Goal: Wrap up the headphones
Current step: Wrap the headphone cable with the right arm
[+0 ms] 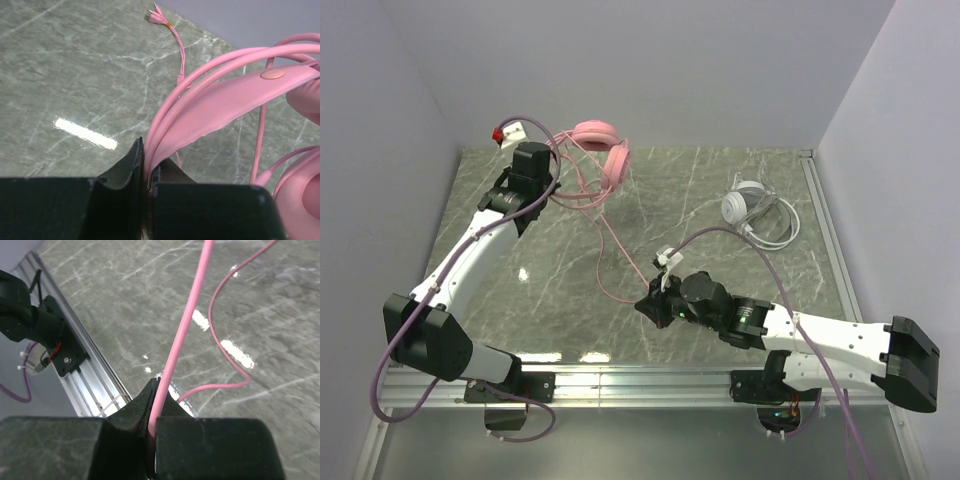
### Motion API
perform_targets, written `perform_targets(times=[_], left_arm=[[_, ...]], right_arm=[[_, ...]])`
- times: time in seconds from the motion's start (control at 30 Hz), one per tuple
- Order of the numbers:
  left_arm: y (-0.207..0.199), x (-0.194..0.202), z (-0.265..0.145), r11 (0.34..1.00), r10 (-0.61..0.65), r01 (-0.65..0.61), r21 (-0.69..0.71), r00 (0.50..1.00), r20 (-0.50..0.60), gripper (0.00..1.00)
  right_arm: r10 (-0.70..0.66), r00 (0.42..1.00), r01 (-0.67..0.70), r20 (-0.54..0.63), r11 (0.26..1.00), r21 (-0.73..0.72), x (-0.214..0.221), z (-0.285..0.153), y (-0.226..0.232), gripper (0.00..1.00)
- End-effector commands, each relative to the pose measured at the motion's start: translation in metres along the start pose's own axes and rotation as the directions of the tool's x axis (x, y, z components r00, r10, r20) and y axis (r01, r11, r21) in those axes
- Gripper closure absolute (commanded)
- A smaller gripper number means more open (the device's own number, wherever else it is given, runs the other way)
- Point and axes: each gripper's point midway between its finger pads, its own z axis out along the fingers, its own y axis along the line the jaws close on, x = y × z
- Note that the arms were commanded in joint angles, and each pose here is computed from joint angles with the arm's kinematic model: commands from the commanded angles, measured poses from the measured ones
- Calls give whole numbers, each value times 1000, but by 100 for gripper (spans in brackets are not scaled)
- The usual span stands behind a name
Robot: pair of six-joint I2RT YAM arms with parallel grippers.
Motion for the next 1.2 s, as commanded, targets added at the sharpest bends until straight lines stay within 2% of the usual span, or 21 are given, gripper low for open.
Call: perform_targets(times=[0.0, 0.07, 0.27, 0.37, 0.4, 0.47, 0.5, 0.63, 0.77, 0.8, 0.87, 0.9, 1.0, 1.17], left_arm=[[-9, -85, -14, 985, -170, 162, 50, 946, 277, 100], [-8, -87, -14, 988, -152, 145, 47, 946, 287, 100], [-11, -80, -19, 995, 27, -57, 81, 946, 324, 100], [-15, -71, -23, 975, 181, -213, 55, 920, 346, 100], [-12, -66, -21, 955, 272, -295, 16, 900, 341, 100], [-15, -64, -22, 930, 347, -367, -9, 870, 352, 100], [-17, -55, -22, 887, 442, -461, -28, 829, 342, 100], [-29, -37, -25, 794, 569, -608, 3, 744, 349, 100], [-51, -5, -35, 620, 682, -771, 148, 622, 385, 100], [-55, 5, -37, 547, 720, -819, 176, 567, 400, 100], [-58, 16, -38, 492, 754, -852, 179, 519, 403, 100], [-56, 25, -35, 447, 791, -877, 179, 480, 379, 100], [-57, 39, -34, 377, 835, -908, 180, 418, 358, 100], [-67, 55, -44, 296, 847, -931, 214, 360, 392, 100]], right_arm=[[-22, 998, 24, -58, 999, 35, 1, -15, 0, 100], [-26, 997, 30, -76, 998, 49, 3, -20, -2, 100], [-85, 991, 102, -100, 978, 184, -12, -35, -23, 100], [-126, 988, 147, -94, 954, 262, -28, -42, -35, 100], [-137, 987, 156, -83, 946, 284, -37, -44, -37, 100], [-158, 984, 175, -78, 925, 338, -46, -47, -45, 100], [-173, 982, 187, -72, 914, 361, -55, -50, -47, 100], [-206, 976, 216, -71, 864, 456, -73, -55, -62, 100], [-227, 973, 216, -42, 830, 515, -94, -61, -75, 100], [-234, 972, 213, -25, 829, 517, -101, -63, -76, 100], [-234, 972, 201, -4, 824, 529, -110, -65, -81, 100], [-235, 972, 193, 8, 819, 541, -116, -68, -86, 100], [-228, 973, 169, 36, 811, 560, -129, -74, -95, 100], [-219, 975, 155, 31, 777, 610, -136, -81, -114, 100]])
